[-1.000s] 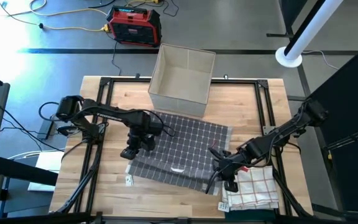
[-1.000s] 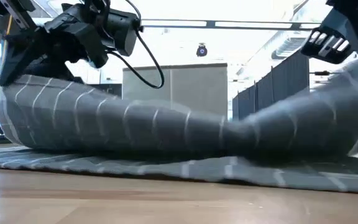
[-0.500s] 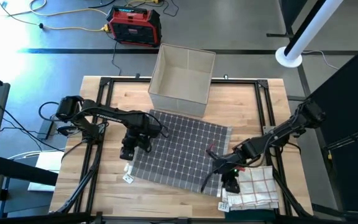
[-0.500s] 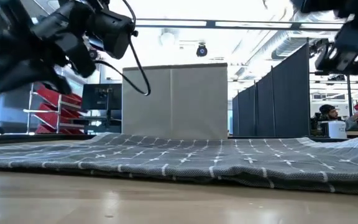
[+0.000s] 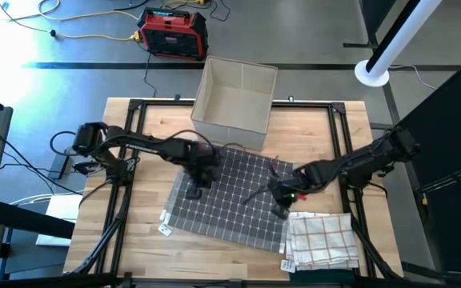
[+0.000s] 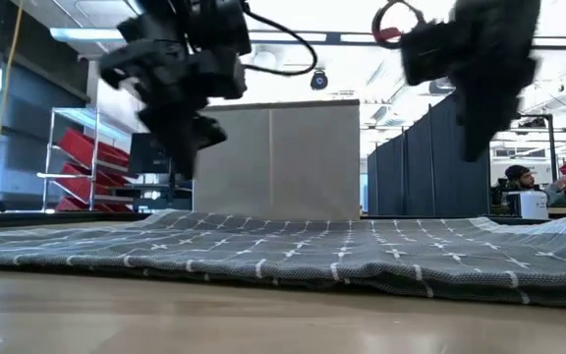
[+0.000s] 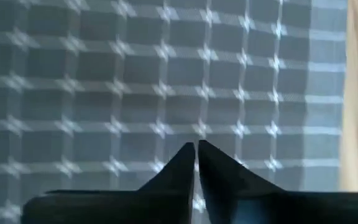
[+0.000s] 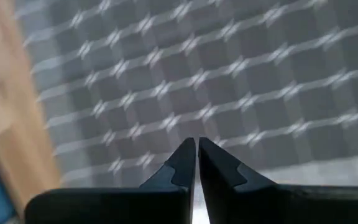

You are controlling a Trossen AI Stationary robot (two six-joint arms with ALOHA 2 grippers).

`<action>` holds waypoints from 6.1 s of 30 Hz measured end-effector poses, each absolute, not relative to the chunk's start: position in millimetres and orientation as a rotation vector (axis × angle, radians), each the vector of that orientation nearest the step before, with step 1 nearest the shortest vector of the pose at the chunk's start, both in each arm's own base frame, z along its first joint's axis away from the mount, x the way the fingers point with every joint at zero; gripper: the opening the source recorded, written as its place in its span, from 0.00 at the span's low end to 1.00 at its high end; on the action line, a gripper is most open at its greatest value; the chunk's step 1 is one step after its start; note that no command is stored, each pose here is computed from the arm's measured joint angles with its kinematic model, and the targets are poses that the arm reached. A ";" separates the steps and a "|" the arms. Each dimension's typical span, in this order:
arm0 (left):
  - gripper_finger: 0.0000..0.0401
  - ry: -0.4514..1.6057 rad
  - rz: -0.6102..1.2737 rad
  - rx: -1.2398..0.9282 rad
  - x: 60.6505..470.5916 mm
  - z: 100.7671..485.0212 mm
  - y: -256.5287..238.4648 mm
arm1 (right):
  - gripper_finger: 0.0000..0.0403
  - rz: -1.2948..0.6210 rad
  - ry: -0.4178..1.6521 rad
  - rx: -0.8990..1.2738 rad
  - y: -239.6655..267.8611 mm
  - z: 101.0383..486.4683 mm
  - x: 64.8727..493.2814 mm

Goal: Fold towel
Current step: Fold the gray patterned towel

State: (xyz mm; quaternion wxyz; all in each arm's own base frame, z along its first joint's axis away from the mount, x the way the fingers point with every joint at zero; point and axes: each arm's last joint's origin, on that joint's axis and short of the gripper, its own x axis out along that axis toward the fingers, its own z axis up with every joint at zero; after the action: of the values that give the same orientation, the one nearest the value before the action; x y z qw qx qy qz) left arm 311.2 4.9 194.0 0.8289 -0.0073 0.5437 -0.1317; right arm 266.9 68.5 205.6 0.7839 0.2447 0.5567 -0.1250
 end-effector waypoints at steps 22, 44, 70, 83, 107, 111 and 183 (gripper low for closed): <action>0.00 0.980 -0.142 -0.233 203.5 173.9 -8.9 | 0.00 -0.249 1.065 0.466 61.0 161.6 258.9; 0.00 1.206 -0.013 -0.614 199.0 106.7 -36.7 | 0.00 -0.325 0.958 0.447 2.9 128.5 248.5; 0.00 1.013 -0.025 -0.573 201.0 193.3 -23.9 | 0.00 -0.071 1.109 0.178 -25.8 191.9 253.7; 0.00 0.987 0.025 -0.550 202.2 193.9 -22.4 | 0.23 -0.126 1.090 0.105 -82.1 172.6 236.2; 0.00 1.003 0.157 -0.410 197.9 190.3 -17.2 | 0.32 -0.187 1.134 0.167 -85.0 113.8 237.2; 0.01 1.014 0.225 -0.252 195.7 188.7 -7.2 | 0.04 -0.153 1.133 0.171 -83.7 114.4 236.5; 0.01 1.410 0.539 -0.033 195.6 260.1 40.2 | 0.00 -0.256 0.789 0.105 -6.3 240.7 203.9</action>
State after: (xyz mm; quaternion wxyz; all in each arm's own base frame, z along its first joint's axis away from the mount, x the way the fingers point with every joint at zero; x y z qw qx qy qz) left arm 195.6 40.2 260.1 0.7282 -0.0152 0.6400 0.2447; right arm 203.9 -6.3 240.7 0.9140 0.0508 0.3830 -0.1243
